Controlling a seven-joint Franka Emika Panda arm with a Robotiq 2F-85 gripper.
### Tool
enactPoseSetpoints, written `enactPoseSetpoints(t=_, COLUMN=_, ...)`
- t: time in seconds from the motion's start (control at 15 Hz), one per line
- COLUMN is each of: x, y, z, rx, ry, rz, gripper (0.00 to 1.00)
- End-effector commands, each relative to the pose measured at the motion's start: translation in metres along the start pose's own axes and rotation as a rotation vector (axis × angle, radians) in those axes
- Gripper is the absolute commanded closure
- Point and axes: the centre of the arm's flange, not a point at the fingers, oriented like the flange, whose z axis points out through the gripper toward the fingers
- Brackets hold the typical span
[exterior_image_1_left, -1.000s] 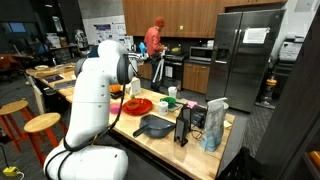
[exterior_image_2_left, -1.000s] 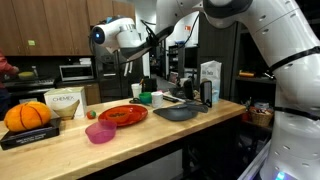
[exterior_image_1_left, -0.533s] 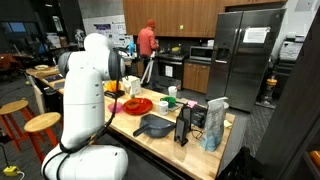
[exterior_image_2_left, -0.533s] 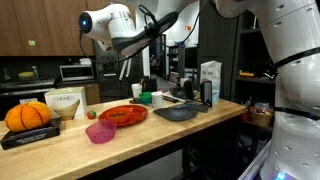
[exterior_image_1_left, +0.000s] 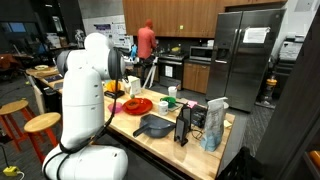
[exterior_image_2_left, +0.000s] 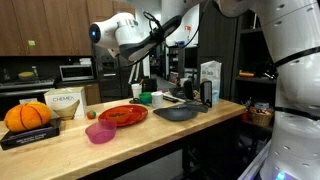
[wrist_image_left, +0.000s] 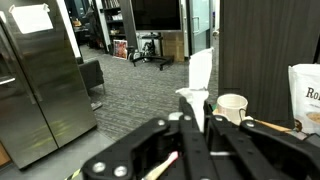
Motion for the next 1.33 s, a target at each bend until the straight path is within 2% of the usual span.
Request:
enactPoseSetpoints(t=0.0, x=-0.004, y=-0.002, z=0.027, rx=0.022, ry=-0.039, rz=-0.004, gripper=0.98)
enactPoseSetpoints(t=0.8, x=0.002, y=0.031, z=0.087, rx=-0.056, ry=-0.263, rz=-0.02, gripper=0.98)
enactPoseSetpoints(t=1.07, x=0.012, y=0.046, z=0.106, rx=-0.09, ry=-0.313, rz=-0.009, gripper=0.98)
enactPoseSetpoints(t=1.27, x=0.015, y=0.061, z=0.121, rx=-0.109, ry=-0.317, rz=0.016, gripper=0.98)
